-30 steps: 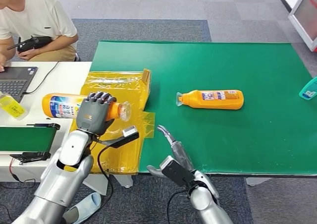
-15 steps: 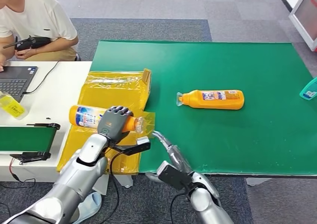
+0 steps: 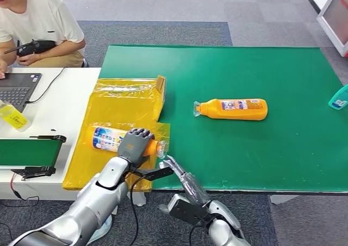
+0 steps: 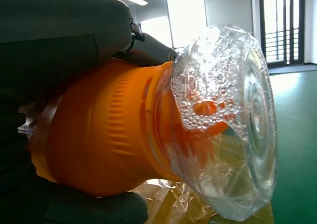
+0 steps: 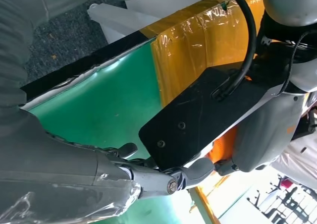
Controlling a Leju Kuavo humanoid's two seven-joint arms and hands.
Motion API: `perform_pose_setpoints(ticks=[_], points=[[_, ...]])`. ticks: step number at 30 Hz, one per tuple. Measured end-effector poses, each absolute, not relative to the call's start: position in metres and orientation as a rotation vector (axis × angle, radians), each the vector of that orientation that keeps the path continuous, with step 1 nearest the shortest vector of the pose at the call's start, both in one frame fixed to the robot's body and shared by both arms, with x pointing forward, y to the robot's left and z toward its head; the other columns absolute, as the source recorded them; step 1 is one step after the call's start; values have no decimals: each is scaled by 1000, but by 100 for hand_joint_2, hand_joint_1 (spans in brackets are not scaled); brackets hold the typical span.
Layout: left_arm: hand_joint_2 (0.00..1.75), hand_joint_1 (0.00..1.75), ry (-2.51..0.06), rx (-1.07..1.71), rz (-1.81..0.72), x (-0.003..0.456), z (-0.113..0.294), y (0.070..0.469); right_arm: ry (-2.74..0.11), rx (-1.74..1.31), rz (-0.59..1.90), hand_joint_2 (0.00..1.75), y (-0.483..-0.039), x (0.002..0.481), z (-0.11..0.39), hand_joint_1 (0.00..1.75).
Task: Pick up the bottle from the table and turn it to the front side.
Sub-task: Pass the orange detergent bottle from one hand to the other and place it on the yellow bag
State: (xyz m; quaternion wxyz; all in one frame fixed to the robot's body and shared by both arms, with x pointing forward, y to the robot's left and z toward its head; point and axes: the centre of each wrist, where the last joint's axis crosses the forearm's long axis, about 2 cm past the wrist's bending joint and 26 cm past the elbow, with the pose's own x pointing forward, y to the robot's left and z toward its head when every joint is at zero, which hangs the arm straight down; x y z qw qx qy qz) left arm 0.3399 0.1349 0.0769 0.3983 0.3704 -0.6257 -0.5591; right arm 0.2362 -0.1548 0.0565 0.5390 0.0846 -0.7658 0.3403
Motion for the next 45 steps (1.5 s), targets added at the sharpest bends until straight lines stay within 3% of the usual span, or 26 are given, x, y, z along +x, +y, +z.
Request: perform_pose_setpoints(ticks=[1, 4, 5, 19, 23, 45], points=[[175, 146, -1580, 936, -1419, 340, 77, 135, -1821, 200, 811, 175, -155, 236, 56, 0], [175, 15, -1555, 934, -1436, 340, 76, 133, -1817, 198, 815, 175, -157, 236, 56, 0], [175, 0, -1551, 936, -1440, 339, 75, 132, -1814, 197, 816, 175, -157, 236, 55, 0], [175, 0, -1551, 893, -1444, 335, 68, 132, -1800, 200, 815, 175, -160, 230, 50, 0], [0, 0, -1532, 858, -1445, 336, 69, 133, -1804, 196, 814, 175, -161, 230, 50, 0], [0, 0, -1492, 675, -1382, 319, 46, 140, -1786, 182, 826, 175, -166, 222, 43, 0]])
